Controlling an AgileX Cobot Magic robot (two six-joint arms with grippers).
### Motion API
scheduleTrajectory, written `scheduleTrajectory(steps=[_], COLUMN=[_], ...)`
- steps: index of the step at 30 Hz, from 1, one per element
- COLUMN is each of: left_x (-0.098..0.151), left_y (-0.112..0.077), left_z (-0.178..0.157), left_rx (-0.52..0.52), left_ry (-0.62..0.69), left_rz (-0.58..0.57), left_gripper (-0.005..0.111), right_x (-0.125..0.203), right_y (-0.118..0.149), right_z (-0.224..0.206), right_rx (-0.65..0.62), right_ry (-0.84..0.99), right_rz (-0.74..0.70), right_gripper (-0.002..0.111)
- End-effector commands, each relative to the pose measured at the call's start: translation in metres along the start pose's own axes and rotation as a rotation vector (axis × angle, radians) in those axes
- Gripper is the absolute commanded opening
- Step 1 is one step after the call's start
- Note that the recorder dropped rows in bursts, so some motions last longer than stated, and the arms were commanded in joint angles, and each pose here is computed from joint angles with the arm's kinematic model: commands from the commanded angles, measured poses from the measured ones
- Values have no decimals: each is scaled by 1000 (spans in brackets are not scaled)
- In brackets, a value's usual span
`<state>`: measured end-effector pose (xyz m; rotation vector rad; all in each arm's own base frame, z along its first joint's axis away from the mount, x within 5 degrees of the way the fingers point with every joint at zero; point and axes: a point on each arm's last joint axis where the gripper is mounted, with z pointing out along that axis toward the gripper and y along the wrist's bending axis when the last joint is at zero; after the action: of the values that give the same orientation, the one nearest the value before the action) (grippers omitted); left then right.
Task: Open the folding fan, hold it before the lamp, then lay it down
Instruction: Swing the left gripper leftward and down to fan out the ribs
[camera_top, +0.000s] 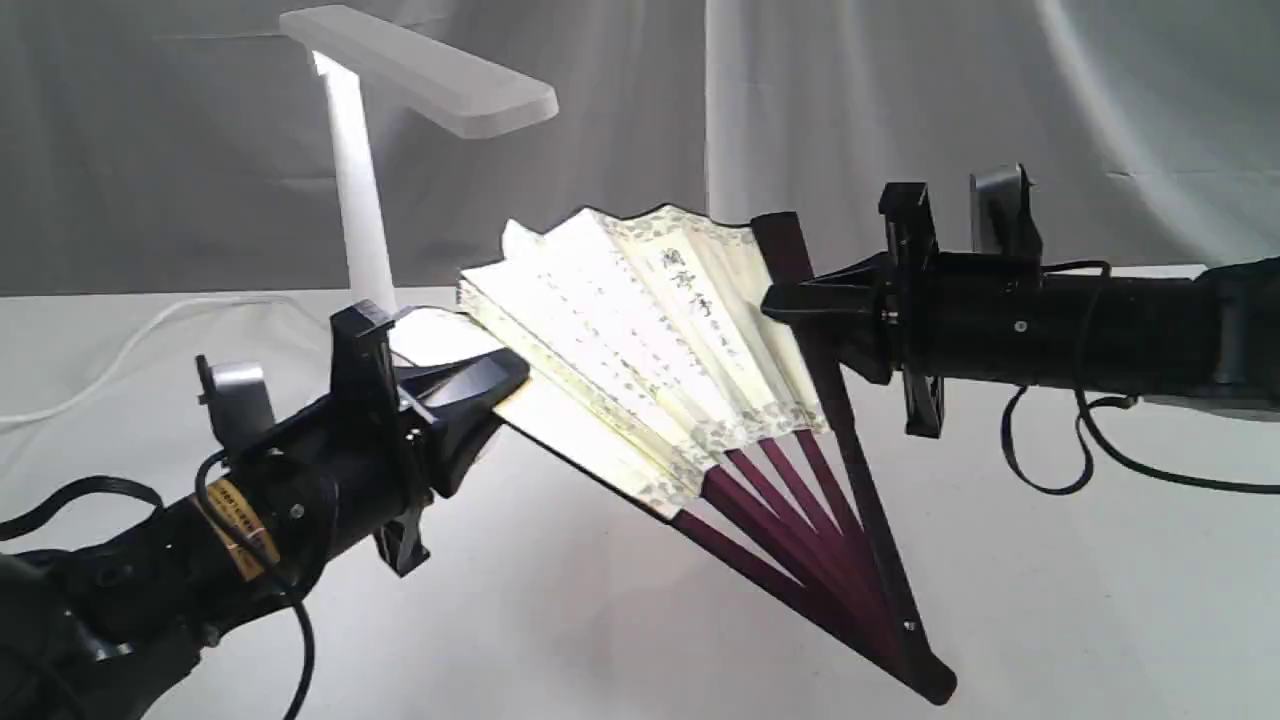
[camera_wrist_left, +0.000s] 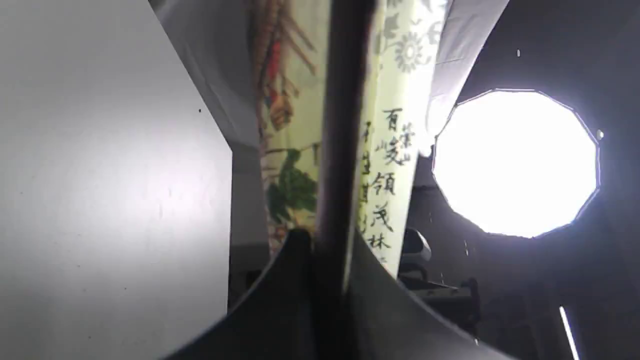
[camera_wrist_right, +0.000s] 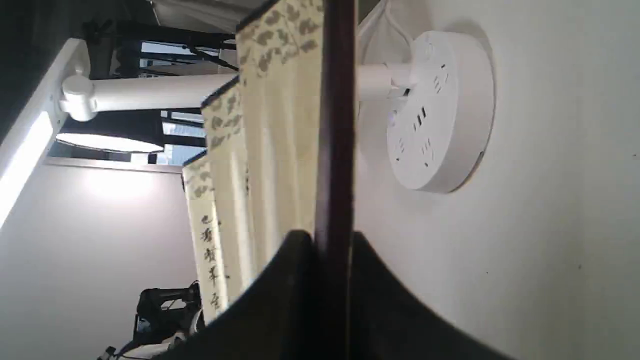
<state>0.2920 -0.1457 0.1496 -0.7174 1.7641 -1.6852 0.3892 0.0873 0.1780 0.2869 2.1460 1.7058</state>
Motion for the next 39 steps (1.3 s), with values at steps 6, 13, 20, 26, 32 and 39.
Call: scheduleTrajectory(steps=[6, 13, 20, 26, 32, 39], left_x=[2, 22, 39, 50, 56, 53], left_y=[-11, -20, -24, -23, -23, -23], left_z=[-29, -43, -49, -51, -51, -62], left_rx=[14, 23, 27, 17, 7, 1], left_ry=[-135, -213, -304, -394, -398, -435], left_rz=[-31, -30, -75, -126, -114, -125], left_gripper=[0, 0, 0, 0, 0, 0], right_x=[-12, -24, -35, -41, -48, -54], right_y=[-3, -8, -16, -19, -25, -33], right_z=[-22, -50, -73, -87, -107, -134], right_rx=[-24, -38, -23, -16, -9, 18], right_ry=[-20, -57, -117, -152, -207, -257], right_rz=[-21, 37, 73, 82, 112, 122], right_gripper=[0, 0, 0, 0, 0, 0])
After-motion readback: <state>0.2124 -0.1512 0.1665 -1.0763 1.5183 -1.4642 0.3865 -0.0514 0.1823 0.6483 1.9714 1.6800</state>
